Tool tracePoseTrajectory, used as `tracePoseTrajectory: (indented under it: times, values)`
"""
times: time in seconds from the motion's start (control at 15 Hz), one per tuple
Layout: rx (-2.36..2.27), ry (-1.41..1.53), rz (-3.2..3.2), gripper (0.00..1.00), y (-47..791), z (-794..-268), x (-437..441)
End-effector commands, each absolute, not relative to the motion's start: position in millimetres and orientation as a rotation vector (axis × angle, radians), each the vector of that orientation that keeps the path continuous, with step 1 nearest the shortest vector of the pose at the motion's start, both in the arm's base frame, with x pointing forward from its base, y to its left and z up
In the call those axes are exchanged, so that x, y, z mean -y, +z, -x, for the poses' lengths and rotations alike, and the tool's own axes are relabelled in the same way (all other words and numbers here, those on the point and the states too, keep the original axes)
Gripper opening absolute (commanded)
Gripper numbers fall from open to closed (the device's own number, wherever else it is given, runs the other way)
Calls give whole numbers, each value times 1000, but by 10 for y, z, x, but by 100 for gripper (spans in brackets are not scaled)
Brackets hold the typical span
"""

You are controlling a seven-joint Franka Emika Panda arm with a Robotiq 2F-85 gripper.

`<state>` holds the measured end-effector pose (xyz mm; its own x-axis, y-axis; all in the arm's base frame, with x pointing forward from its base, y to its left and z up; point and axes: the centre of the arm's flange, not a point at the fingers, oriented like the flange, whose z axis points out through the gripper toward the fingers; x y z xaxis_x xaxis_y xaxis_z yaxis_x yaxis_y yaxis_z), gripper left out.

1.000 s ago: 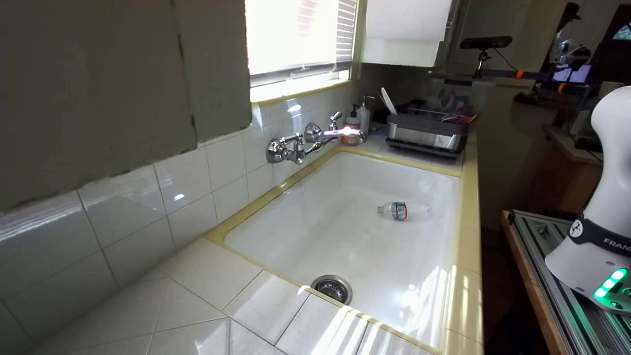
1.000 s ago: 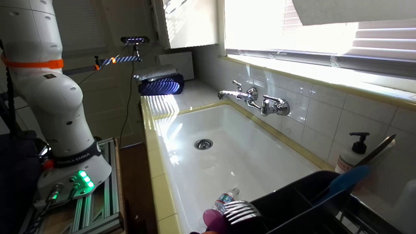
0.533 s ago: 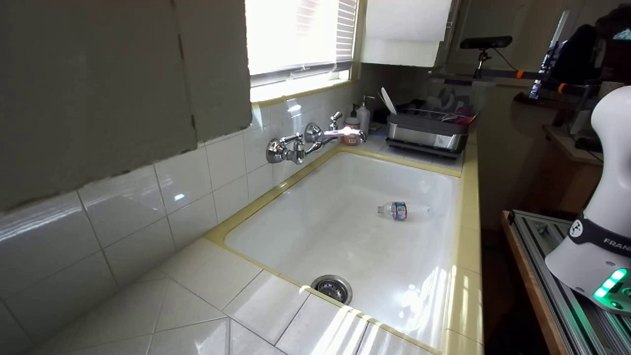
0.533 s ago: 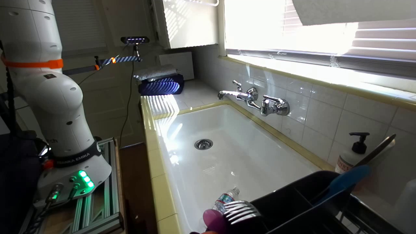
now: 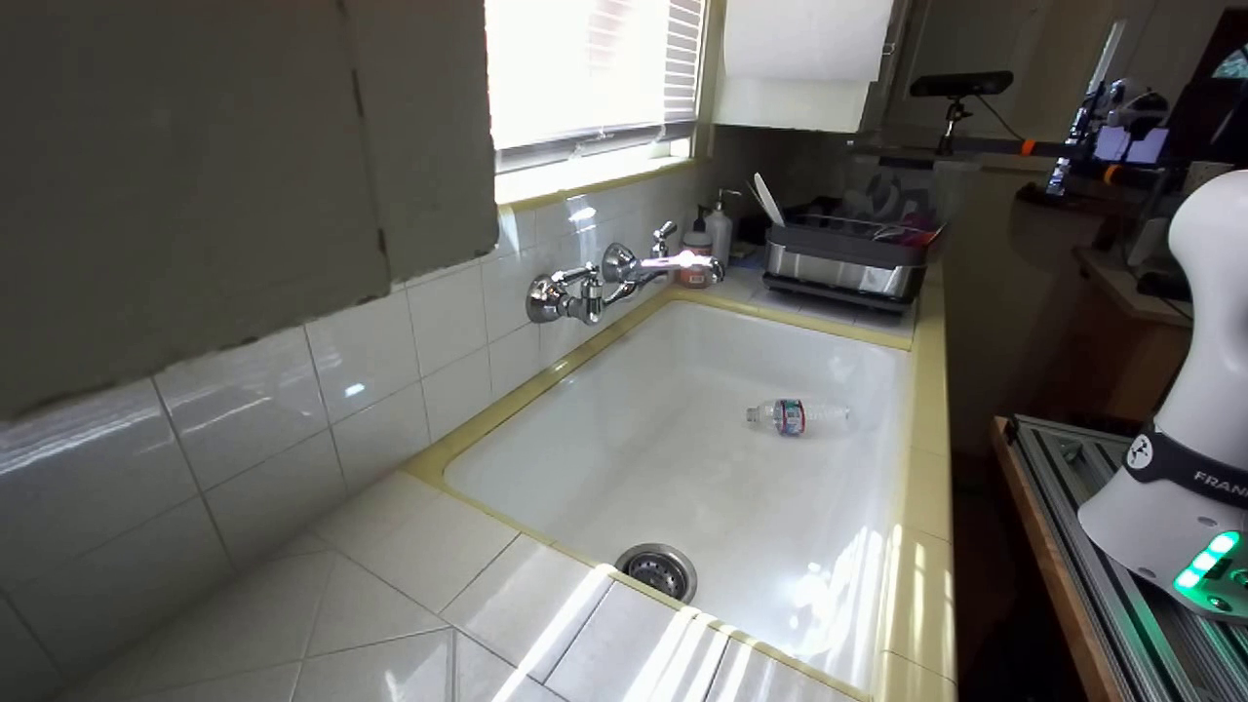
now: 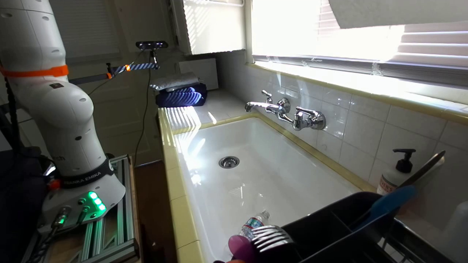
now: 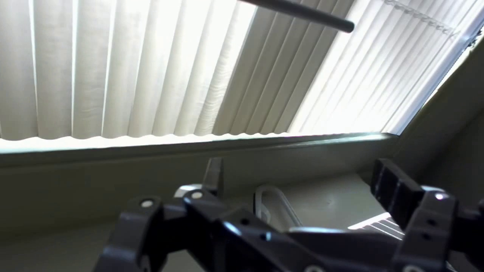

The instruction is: Hang the hanger on the side of the cabinet

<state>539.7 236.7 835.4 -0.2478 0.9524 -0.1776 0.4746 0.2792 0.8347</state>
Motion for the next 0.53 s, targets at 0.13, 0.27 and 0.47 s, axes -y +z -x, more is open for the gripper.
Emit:
tracePoseTrajectory:
  times: [0.13,0.27,0.47]
  values:
    - [-1874,610,-1523,100,7993,-4870,-2351]
    - [-1913,577,-1598,100,7853,-4729,-2378]
    - [-1954,546,-1676,100,7630,-4506,-2457]
